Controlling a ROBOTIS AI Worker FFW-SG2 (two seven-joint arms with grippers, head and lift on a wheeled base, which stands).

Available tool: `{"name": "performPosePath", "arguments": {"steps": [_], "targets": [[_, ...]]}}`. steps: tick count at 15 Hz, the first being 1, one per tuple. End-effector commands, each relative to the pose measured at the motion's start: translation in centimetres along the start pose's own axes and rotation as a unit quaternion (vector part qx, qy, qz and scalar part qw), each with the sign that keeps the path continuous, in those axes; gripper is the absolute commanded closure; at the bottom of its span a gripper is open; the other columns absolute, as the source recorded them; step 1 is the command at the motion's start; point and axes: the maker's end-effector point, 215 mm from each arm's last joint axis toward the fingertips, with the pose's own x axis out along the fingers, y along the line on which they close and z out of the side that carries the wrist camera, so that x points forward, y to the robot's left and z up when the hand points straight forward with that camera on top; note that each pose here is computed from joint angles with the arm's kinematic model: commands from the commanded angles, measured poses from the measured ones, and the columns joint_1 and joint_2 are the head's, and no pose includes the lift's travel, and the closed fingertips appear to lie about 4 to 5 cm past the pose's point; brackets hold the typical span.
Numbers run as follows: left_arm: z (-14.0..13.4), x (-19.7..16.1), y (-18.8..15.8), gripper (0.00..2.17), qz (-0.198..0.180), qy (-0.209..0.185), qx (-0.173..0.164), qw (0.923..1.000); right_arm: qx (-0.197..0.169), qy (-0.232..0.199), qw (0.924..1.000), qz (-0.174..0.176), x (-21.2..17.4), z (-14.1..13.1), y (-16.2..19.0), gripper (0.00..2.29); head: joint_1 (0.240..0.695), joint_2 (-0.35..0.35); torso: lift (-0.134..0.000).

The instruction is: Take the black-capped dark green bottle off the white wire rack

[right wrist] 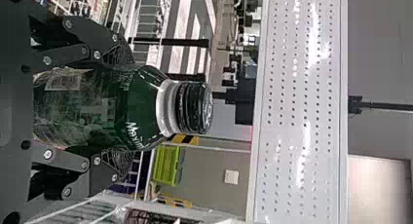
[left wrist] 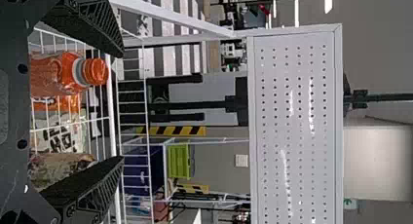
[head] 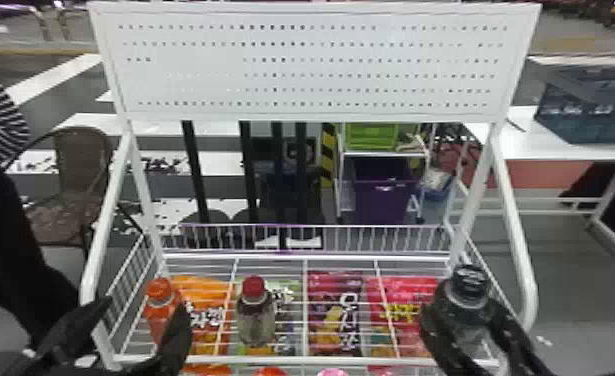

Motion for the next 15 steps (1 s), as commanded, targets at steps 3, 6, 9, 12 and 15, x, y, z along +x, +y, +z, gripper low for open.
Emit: {"name": "performPosePath", "arguments": {"steps": [3,6,9,12,15], "targets": [[-0.1,-0.1,0.1,0.14,0.002,-0.001,0.000,1.0000,0.011,-0.020,0.9990,-0.038,-5.0,0.8,-5.8,1.31,0.499,0.000,0.000],[0.2,0.1,-0.2,0.14,0.000,-0.004,-0.003,1.0000,0.026,-0.069,0.9959,-0.052,-7.2,1.9,-8.4,1.31,0.499,0.000,0.000],[0.5,0.3,-0.4,0.14,0.000,-0.006,-0.005,1.0000,0.030,-0.075,0.9952,-0.056,-7.7,2.1,-8.6,1.31,0.499,0.000,0.000],[0.8,0.3,-0.6,0.14,-0.002,-0.009,-0.006,0.9999,0.032,-0.075,0.9951,-0.056,-7.4,2.3,-8.5,1.31,0.499,0.000,0.000],[0.5,0.4,-0.2,0.15,0.001,-0.006,-0.003,1.0000,0.032,-0.069,0.9956,-0.055,-7.0,2.0,-8.5,1.31,0.499,0.000,0.000]]}}
